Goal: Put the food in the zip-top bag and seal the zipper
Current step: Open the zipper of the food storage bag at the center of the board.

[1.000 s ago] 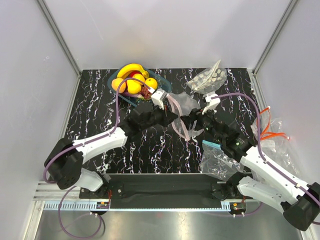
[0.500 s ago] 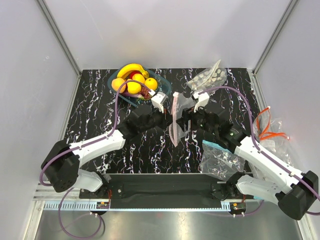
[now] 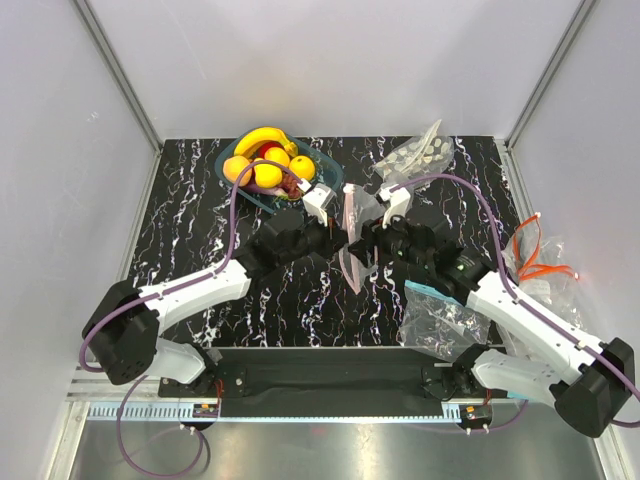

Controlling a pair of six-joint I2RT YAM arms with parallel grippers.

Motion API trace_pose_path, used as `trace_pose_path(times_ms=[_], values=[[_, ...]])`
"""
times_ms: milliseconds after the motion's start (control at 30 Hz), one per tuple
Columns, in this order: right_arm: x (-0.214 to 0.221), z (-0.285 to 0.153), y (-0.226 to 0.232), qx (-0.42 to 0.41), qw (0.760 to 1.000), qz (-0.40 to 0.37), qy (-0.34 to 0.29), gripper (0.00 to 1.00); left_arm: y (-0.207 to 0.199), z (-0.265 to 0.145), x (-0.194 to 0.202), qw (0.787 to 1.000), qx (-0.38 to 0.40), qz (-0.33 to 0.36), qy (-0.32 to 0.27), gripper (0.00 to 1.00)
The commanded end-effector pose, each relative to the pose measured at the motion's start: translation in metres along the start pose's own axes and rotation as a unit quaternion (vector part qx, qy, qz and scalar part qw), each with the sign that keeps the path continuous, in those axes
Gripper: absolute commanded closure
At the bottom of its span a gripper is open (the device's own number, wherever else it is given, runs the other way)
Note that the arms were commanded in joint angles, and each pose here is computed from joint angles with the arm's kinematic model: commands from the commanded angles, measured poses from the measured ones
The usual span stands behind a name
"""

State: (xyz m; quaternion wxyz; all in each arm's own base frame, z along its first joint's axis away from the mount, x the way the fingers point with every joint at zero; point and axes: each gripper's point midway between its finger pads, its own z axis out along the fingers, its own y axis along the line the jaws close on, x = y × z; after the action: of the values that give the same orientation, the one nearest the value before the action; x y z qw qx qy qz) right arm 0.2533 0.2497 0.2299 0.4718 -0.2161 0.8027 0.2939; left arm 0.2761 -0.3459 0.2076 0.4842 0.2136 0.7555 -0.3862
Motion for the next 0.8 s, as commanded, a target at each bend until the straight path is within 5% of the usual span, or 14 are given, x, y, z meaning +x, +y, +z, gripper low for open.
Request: trace_pose_path(times_ms=[0,67,233,433,533,767], values=[[-0.009,0.006,0.006,-0.012,1.0,-0.006,-0.015,0.42,-0.01,-0.001,-0.026,0.999,0.015,0.017,-0.042,1.0],[-0.011,0.007,0.003,-0.002,1.0,-0.001,-0.023,0.51,-0.009,-0.001,-0.025,0.999,0.013,0.018,-0.041,1.0],[-0.02,0.008,-0.01,0.041,0.999,0.011,-0.033,0.98,0.007,0.005,-0.01,1.0,-0.021,0.01,-0.019,1.0],[-0.025,0.006,-0.047,0.163,0.986,0.016,0.016,1.0,0.061,0.012,0.02,0.992,-0.114,-0.026,0.037,1.0],[-0.021,0.02,-0.051,0.177,0.982,0.016,0.062,1.0,0.09,0.015,0.043,0.985,-0.135,-0.066,0.082,1.0],[-0.018,0.049,-0.061,0.203,0.975,0.028,0.08,1.0,0.142,0.018,0.08,0.958,-0.238,-0.041,0.157,1.0]])
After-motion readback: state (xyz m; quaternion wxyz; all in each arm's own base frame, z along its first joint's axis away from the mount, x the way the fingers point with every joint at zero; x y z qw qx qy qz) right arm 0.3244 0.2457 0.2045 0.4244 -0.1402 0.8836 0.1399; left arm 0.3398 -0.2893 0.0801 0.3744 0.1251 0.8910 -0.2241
